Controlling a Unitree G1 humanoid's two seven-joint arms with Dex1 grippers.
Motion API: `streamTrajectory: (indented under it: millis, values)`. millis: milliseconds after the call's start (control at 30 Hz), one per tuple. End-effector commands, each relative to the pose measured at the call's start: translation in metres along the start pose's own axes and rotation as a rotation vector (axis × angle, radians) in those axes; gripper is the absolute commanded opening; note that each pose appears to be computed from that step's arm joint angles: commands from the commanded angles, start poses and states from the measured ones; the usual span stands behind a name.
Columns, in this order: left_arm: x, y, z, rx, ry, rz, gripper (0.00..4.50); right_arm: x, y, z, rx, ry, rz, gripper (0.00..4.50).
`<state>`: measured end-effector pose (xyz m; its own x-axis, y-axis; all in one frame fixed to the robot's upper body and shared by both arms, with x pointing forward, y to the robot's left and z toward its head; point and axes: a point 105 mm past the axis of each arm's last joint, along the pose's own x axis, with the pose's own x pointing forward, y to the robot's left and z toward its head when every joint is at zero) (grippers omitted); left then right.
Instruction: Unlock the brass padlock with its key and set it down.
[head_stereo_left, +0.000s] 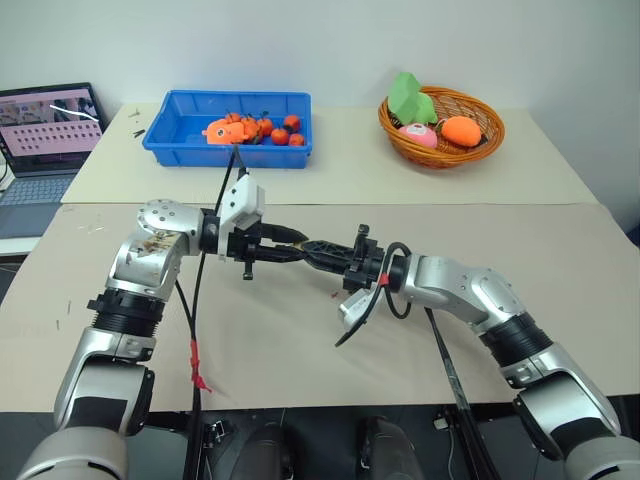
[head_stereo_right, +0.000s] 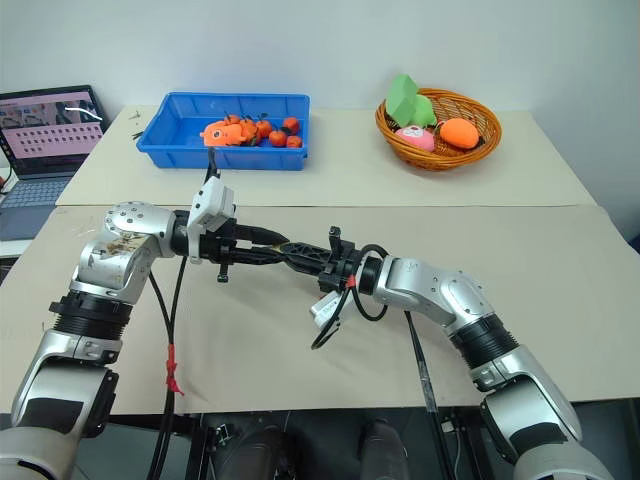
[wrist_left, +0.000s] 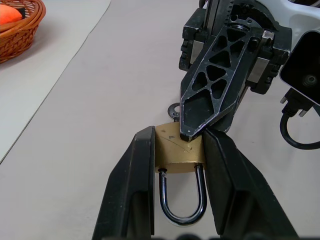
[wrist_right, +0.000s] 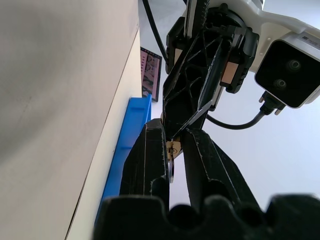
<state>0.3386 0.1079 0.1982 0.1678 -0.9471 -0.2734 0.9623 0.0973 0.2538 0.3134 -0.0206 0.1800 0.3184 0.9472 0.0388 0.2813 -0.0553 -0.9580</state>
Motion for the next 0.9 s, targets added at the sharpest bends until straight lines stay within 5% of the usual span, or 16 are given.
streamTrajectory:
  millis: [33, 567, 600, 767, 833, 900]
  values:
    - [-0.0014, 0.0007, 0.0084, 0.035, -0.005, 0.003, 0.86, 0.0026, -0.022, -0.0021, -0.017, -0.005, -0.083, 0.12]
    - [-0.0018, 0.0006, 0.0093, 0.032, -0.016, 0.002, 0.86, 0.005, -0.0248, -0.0036, -0.009, 0.013, -0.092, 0.12]
    - [-0.0018, -0.0002, 0.0088, 0.027, -0.015, -0.006, 1.86, 0.005, -0.0249, -0.0035, -0.009, 0.013, -0.092, 0.12]
    - [-0.0012, 0.0007, 0.0082, 0.032, -0.01, 0.004, 3.68, 0.0046, -0.0238, -0.0033, -0.008, 0.015, -0.085, 0.12]
    - [-0.0006, 0.0015, 0.0081, 0.032, -0.01, 0.008, 4.33, 0.0044, -0.0237, -0.0034, -0.006, 0.016, -0.085, 0.12]
    - [-0.0004, 0.0014, 0.0081, 0.031, -0.009, 0.007, 4.44, 0.0043, -0.0236, -0.0033, -0.004, 0.018, -0.084, 0.12]
